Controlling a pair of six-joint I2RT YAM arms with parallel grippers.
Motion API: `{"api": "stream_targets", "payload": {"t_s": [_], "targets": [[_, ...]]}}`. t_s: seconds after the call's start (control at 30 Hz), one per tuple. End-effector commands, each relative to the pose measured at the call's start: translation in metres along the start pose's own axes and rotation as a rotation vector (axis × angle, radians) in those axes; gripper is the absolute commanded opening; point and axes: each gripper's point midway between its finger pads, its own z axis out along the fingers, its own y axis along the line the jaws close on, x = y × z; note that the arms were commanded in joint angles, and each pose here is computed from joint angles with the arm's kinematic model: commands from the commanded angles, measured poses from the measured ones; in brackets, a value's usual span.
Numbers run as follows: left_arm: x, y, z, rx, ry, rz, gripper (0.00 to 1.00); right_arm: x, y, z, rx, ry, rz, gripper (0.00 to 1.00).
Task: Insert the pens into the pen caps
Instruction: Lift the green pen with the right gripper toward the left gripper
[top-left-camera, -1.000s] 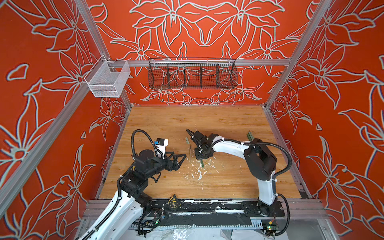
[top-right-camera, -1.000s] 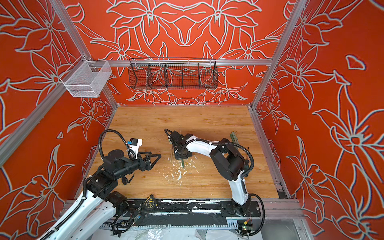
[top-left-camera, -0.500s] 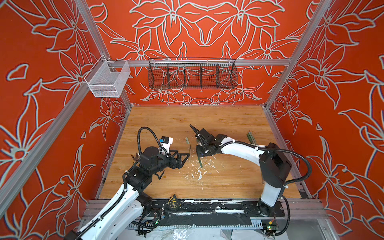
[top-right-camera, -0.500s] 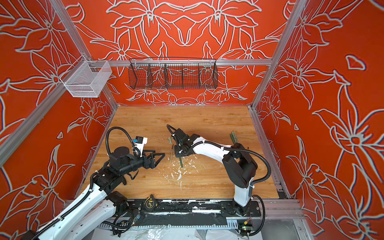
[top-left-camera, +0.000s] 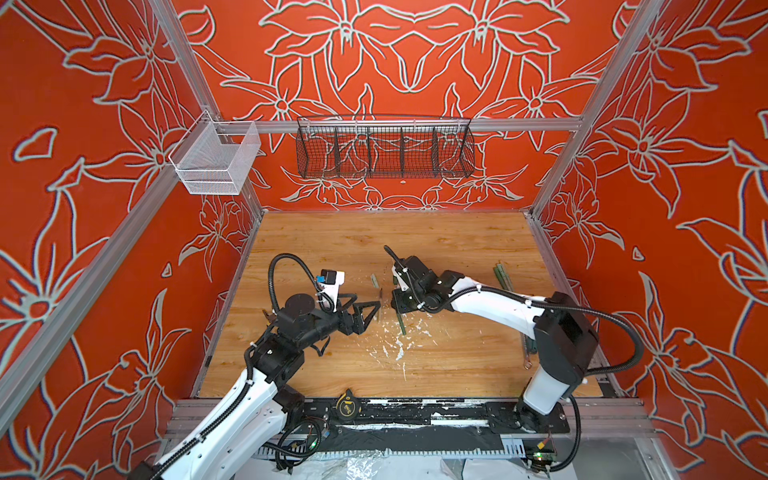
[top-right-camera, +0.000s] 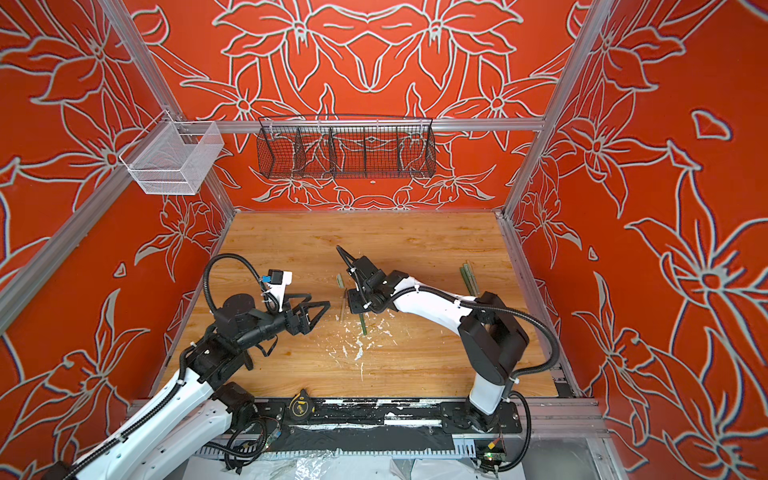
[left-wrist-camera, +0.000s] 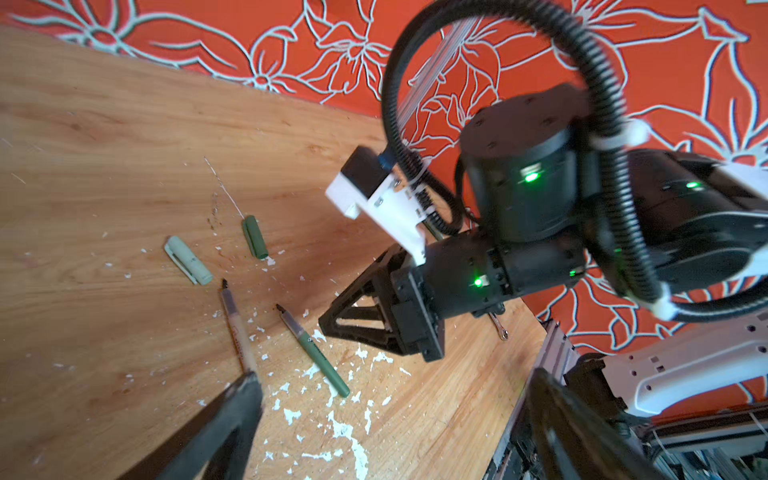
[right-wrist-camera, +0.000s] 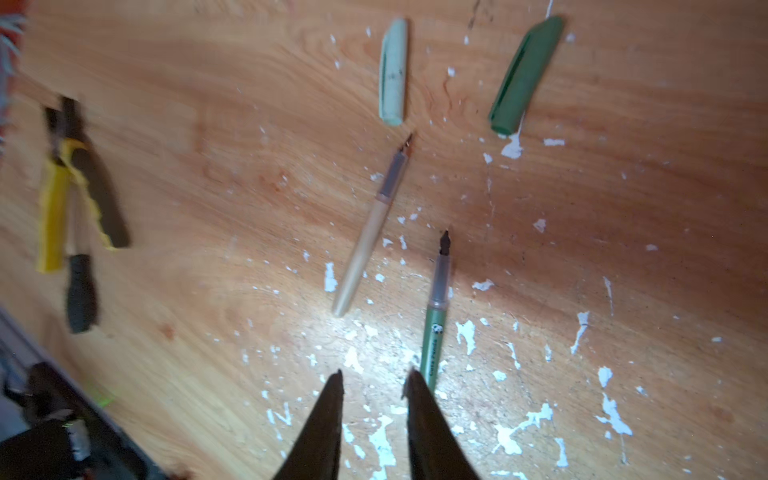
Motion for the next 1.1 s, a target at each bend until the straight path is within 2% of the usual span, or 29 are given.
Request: {"api": "stream_targets", "payload": {"t_s": [0.0,0.13,0.37,0.83,1.07], "targets": [[0.003,0.008,-0.007,-0.057,-0.008,0.010,0.97,0.010,-0.021,0.019,0.113,0.076,-0.005,0.34],[0.006,0.008,-0.011,-0.059,0.000,0.000,0.97,0.015,-0.030,0.039,0.172,0.122,-0.012,0.39],[0.005,0.008,-0.014,-0.063,-0.012,0.004,0.97,0.022,-0.040,0.057,0.225,0.173,-0.014,0.39],[0.005,0.010,-0.012,-0.072,-0.007,0.001,0.97,0.036,-0.050,0.065,0.358,0.229,-0.070,0.19],[0.013,0.019,-0.006,-0.093,0.015,-0.012,0.97,0.021,-0.038,0.051,0.296,0.176,-0.034,0.13]]}}
